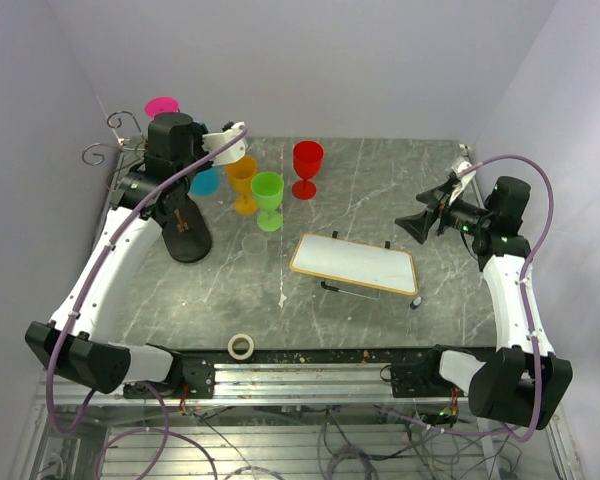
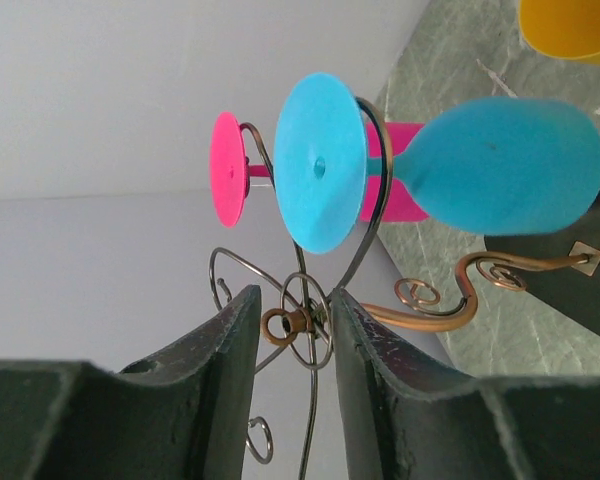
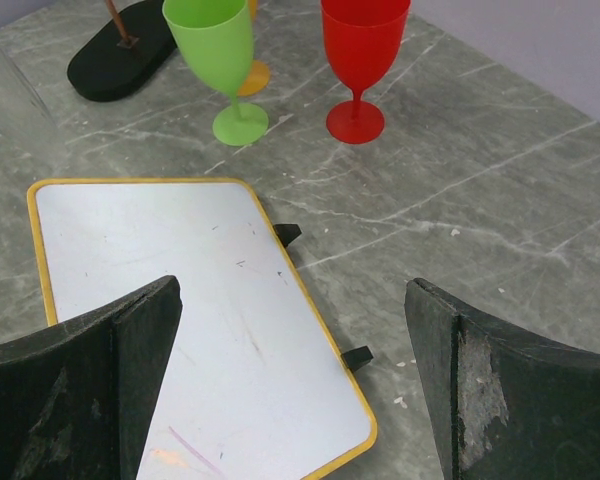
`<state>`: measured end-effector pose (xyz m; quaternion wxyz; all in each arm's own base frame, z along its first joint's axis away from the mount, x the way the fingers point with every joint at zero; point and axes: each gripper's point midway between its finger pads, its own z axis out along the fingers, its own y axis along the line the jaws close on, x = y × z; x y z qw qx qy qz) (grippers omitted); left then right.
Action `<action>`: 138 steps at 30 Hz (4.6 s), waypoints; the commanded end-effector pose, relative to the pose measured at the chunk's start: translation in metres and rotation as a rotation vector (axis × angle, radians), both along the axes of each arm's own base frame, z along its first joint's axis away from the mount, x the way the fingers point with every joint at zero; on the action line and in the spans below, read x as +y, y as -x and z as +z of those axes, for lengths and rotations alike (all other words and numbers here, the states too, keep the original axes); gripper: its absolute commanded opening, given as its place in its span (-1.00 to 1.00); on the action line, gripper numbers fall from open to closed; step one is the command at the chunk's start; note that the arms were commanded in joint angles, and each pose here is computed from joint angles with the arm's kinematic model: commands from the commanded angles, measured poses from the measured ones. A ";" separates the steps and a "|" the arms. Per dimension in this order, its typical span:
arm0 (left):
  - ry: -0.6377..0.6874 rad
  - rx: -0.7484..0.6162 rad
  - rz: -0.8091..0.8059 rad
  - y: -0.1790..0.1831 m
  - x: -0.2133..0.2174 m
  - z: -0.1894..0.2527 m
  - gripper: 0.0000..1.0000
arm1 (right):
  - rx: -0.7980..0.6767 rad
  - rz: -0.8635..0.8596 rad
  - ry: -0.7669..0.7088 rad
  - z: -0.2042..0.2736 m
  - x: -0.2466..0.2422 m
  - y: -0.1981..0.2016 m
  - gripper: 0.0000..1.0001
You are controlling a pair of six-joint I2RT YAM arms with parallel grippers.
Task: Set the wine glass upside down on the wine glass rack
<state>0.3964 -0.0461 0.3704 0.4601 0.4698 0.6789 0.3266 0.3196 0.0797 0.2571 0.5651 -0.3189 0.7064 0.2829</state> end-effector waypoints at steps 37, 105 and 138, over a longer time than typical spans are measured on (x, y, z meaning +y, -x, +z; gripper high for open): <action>0.923 0.028 -0.083 0.107 -0.024 0.066 0.99 | 0.064 -0.203 0.152 0.031 -0.031 -0.032 0.85; 1.071 0.142 0.062 0.080 0.035 0.013 0.99 | 0.282 -0.083 0.419 -0.097 0.288 -0.158 -0.61; 1.177 0.126 0.059 0.076 0.035 0.023 1.00 | -0.044 -0.083 0.215 0.109 0.242 -0.122 -1.00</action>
